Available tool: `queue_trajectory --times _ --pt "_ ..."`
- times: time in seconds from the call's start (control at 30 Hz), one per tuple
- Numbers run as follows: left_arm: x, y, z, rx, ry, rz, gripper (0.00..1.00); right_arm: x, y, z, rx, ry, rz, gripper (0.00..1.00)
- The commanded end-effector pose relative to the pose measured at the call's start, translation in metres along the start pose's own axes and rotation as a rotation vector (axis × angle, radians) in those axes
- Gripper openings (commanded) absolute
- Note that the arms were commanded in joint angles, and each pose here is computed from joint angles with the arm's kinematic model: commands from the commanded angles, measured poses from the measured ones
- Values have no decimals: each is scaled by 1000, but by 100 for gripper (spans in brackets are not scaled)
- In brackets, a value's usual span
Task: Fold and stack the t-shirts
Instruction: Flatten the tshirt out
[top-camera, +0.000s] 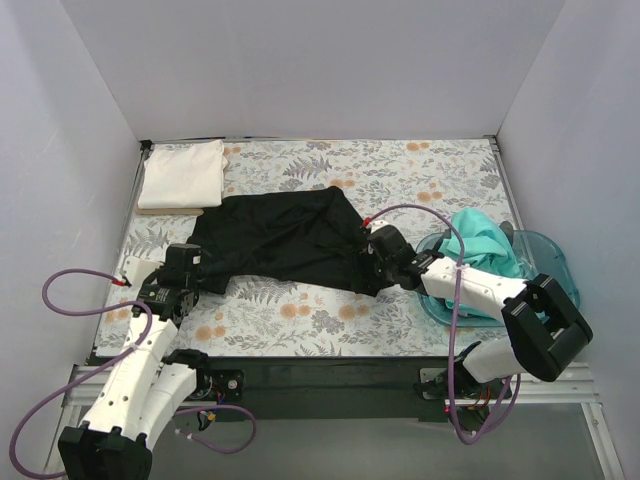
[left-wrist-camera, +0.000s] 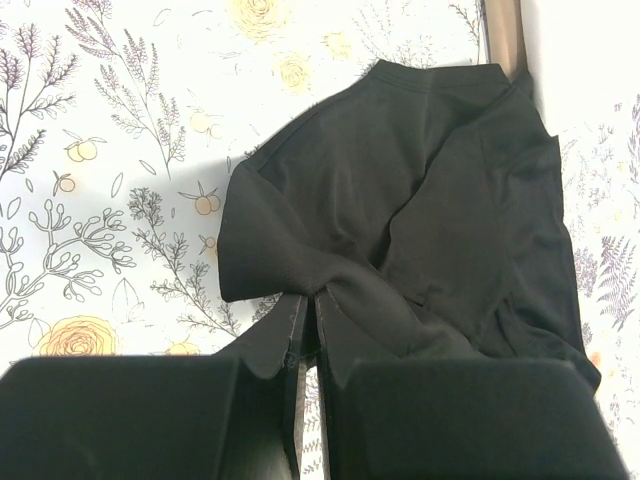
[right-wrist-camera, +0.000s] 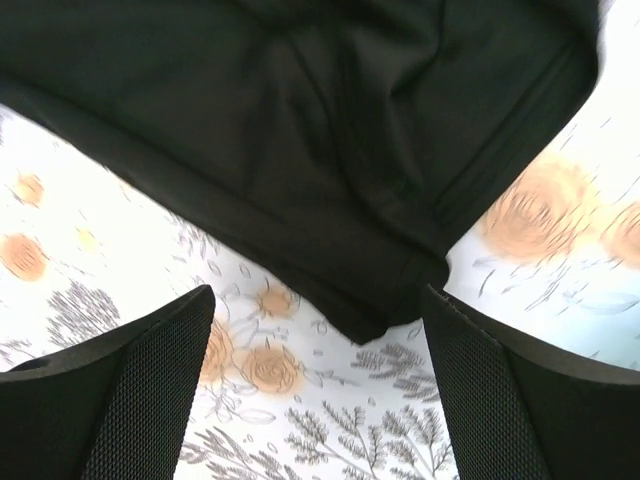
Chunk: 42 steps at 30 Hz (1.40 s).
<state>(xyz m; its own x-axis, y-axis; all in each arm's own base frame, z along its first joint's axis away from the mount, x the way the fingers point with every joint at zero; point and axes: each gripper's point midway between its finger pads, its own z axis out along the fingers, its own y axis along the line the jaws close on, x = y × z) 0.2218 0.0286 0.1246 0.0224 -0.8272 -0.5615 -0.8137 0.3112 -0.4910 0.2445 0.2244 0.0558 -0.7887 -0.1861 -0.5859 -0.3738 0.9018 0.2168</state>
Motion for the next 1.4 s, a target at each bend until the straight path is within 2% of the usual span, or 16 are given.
queue_trajectory --times 0.0,0.07,0.27,0.53,0.6,0.83,0.93,0.97,1.13,1.23,1.27,1.37 --pt "-9 -9 2 13 -46 -140 0 29 -8 5 68 62 26 89" --pt "-9 -10 3 16 -47 -135 0 35 -8 9 72 87 24 83" --pt "-10 -8 3 14 -58 -133 0 49 -22 13 138 109 36 81" --pt "-10 -7 3 15 -55 -126 0 39 -29 12 177 81 35 79" --pt "-9 -8 3 21 -53 -122 0 39 -33 12 179 84 58 73" --pt "-8 -13 4 35 -46 -110 0 34 -29 13 146 81 56 67" --pt "-8 -13 4 35 -46 -106 0 32 -27 15 131 78 47 58" --pt "-8 -15 4 44 -47 -97 0 32 -27 16 131 82 44 51" --pt "-6 -15 5 39 -40 -87 0 36 -24 20 115 104 37 30" --pt "-8 -16 4 38 -42 -94 0 31 -24 16 110 88 29 15" --pt "-9 -18 2 44 -44 -99 0 26 -23 12 105 66 22 3" --pt "-20 -28 -6 76 -63 -123 0 8 -25 0 124 5 -4 1"
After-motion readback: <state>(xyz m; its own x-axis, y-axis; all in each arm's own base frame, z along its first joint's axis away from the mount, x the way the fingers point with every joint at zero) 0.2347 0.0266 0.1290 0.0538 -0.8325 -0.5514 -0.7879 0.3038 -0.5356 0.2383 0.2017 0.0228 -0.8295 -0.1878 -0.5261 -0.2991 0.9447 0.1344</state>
